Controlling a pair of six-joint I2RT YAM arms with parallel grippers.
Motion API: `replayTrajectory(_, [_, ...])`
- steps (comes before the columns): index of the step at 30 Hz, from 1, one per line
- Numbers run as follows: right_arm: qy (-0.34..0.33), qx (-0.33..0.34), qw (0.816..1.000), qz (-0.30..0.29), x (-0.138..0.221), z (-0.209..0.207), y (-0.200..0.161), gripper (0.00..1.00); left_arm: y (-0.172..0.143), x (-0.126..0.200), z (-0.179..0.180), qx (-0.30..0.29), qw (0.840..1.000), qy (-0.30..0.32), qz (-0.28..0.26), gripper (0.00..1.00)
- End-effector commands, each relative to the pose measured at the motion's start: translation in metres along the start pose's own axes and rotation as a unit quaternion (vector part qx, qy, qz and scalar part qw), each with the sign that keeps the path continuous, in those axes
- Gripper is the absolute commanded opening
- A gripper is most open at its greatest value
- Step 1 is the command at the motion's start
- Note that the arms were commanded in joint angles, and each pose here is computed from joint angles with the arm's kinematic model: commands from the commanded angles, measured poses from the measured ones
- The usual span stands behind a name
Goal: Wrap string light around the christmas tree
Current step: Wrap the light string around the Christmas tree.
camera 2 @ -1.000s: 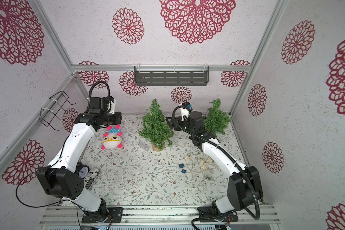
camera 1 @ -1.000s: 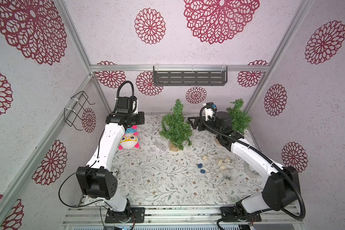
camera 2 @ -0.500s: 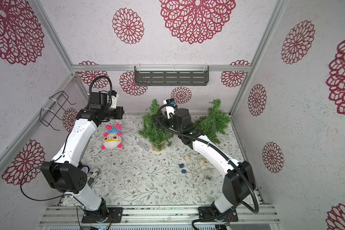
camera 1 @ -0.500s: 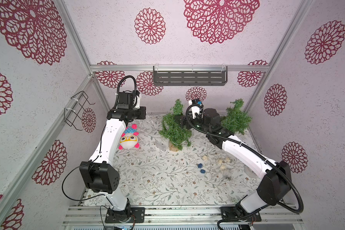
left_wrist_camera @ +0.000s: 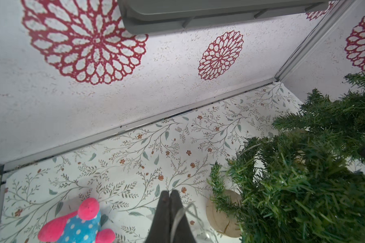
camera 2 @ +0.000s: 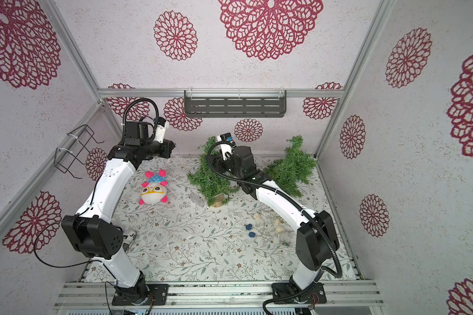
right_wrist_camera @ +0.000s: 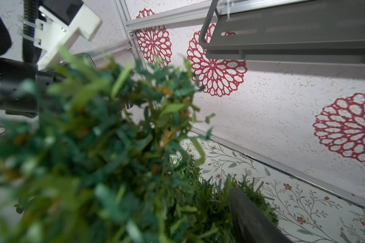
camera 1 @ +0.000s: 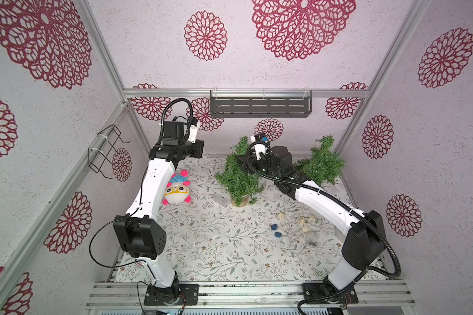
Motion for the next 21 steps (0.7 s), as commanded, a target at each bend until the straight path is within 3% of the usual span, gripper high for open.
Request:
replayTrajectory(1, [0.042, 0.002, 0.999, -0.025, 0.009, 0.013, 0.010, 0.73, 0.014, -0.015, -0.001, -0.066, 0.996, -0.019, -0.053, 0.00])
replayTrajectory(10, [0.106, -0.027, 0.994, 0.010, 0.008, 0.020, 0.002, 0.66, 0.037, -0.037, -0.016, -0.162, 0.975, -0.061, -0.138, 0.00])
replayTrajectory(21, [0.135, -0.061, 0.989, 0.017, 0.067, -0.006, 0.008, 0.79, 0.046, -0.051, -0.032, -0.198, 0.958, -0.105, -0.178, 0.00])
Point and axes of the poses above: each gripper's point midway between its finger pads, its own x axis back along the fingers, its own z axis along the line the jaws close on, y = z × x, the point moved 7 cm from there along x, back along the fingers, and after that the axes turned 6 degrees about -x, right-handed, at the moved point
